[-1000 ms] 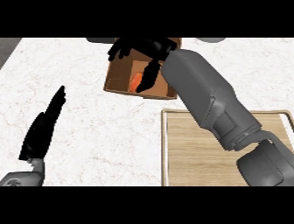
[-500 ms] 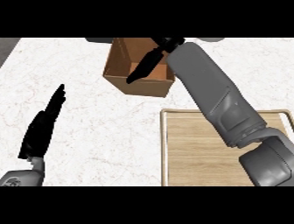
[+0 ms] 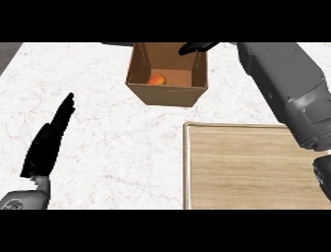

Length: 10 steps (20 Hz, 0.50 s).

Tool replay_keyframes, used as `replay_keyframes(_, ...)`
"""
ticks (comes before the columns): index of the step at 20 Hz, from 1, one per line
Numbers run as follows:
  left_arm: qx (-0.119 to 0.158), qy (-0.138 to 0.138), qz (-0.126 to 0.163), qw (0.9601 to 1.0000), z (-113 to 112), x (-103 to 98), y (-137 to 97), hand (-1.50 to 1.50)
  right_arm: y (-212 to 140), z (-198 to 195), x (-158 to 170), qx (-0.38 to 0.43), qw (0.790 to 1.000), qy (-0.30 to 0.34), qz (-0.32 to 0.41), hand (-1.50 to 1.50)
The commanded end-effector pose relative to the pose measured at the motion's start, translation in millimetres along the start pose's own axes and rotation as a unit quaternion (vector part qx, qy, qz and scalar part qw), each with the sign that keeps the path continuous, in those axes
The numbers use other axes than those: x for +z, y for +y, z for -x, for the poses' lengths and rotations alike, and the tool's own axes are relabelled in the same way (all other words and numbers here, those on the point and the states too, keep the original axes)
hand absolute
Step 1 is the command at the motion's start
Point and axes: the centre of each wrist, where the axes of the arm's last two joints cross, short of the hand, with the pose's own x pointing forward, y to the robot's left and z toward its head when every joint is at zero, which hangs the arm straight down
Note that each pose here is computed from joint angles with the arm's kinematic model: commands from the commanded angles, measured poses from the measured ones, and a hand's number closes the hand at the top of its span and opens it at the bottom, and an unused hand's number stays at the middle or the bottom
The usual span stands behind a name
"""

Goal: Pick the squash from the tray and place it in the cardboard box

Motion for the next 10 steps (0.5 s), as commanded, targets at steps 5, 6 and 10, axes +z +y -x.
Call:
replay_keyframes(5,0.007,-0.017,0.006,0.9998,-4,-2,-7,0.0,-94,-12,47,-0.02,0.998,-0.002,0.067,-1.5)
replay_keyframes(6,0.001,-0.012,0.01,0.9999,3,3,-4,0.0,-101,-12,52,-0.013,0.998,-0.005,0.067,-1.5)
replay_keyframes(10,0.0,-0.027,0.011,0.9996,-11,-6,1,0.0,-127,-24,67,0.0,0.999,-0.008,0.052,-1.5)
